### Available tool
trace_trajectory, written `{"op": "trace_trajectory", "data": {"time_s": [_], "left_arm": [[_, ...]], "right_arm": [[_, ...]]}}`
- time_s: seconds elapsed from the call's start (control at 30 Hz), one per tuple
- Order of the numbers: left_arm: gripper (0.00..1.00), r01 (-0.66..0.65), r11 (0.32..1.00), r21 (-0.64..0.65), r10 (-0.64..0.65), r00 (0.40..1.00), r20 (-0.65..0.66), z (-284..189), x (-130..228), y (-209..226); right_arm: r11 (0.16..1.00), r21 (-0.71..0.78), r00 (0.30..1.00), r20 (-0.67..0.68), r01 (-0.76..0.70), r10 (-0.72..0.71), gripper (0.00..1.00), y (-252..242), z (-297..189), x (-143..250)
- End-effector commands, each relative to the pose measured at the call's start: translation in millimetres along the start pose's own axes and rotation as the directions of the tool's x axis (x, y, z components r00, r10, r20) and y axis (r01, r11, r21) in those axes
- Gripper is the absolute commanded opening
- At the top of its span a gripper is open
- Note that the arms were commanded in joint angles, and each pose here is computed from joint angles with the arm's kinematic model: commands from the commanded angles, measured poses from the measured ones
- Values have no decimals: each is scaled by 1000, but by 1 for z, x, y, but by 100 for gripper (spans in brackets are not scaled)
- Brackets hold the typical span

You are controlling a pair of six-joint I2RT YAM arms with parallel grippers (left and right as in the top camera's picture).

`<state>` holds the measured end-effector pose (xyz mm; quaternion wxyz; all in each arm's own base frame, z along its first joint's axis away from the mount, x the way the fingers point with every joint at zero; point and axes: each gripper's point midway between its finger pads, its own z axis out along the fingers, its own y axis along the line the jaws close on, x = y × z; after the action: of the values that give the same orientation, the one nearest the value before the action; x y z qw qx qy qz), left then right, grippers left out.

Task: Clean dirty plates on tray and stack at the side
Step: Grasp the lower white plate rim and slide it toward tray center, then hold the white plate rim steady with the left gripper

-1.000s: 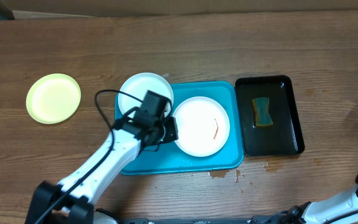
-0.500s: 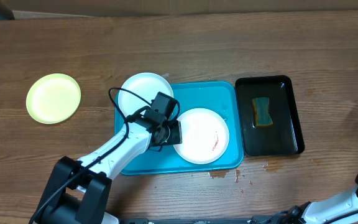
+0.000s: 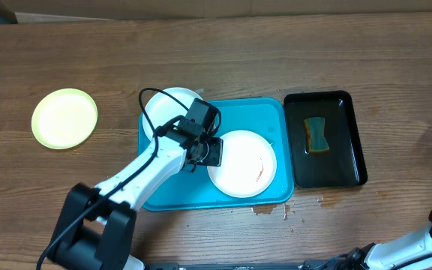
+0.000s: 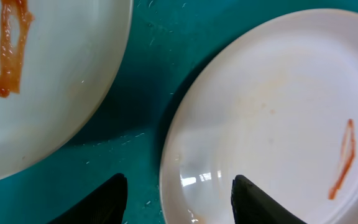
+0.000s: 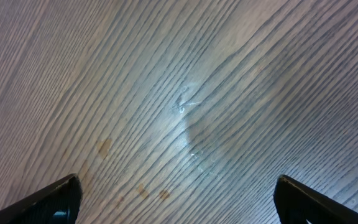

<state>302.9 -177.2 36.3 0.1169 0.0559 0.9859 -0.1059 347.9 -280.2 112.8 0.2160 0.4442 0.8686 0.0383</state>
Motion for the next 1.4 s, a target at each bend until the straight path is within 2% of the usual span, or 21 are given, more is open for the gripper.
{"op": "trace_trajectory", "data": {"time_s": [0.0, 0.1, 0.43, 0.47, 0.53, 0.63, 0.7, 0.77, 1.07, 1.2, 1.37], "left_arm": [[55, -20, 999, -34, 19, 1000, -17, 13, 0, 7], [43, -20, 999, -35, 19, 999, -26, 19, 1, 8], [43, -15, 999, -36, 14, 1000, -22, 23, -1, 8], [41, -14, 999, -36, 13, 1000, -22, 23, -1, 8], [25, -5, 999, -35, 4, 1000, -19, 23, -2, 8], [15, 22, 999, -33, -22, 1000, -10, 23, -4, 7], [14, 27, 999, -31, -27, 1000, -6, 24, -4, 7], [5, 31, 999, -33, -32, 999, -9, 24, -3, 8], [4, 179, 978, -110, -181, 983, -11, 24, 4, 22], [4, 197, 974, -115, -199, 980, -9, 24, 4, 24], [4, 291, 949, -124, -294, 956, -5, 23, 4, 32]], "right_arm": [[1000, -10, 1000, 30, 5, -5, 100, 5, -8, -8], [1000, -10, 1000, 30, 5, -5, 100, 5, -8, -8], [1000, -4, 999, 54, 9, -9, 100, 5, -9, -13], [1000, -4, 998, 54, 9, -9, 100, 5, -9, -14], [1000, -4, 998, 54, 9, -9, 100, 5, -9, -14], [1000, -4, 998, 54, 9, -9, 100, 5, -9, -14], [1000, -4, 998, 54, 9, -9, 100, 5, -9, -14], [1000, -4, 998, 54, 9, -9, 100, 5, -9, -14], [1000, -4, 998, 54, 9, -9, 100, 5, -9, -14], [1000, -4, 998, 54, 9, -9, 100, 5, -9, -14], [1000, -4, 998, 54, 9, -9, 100, 5, -9, -14]]}}
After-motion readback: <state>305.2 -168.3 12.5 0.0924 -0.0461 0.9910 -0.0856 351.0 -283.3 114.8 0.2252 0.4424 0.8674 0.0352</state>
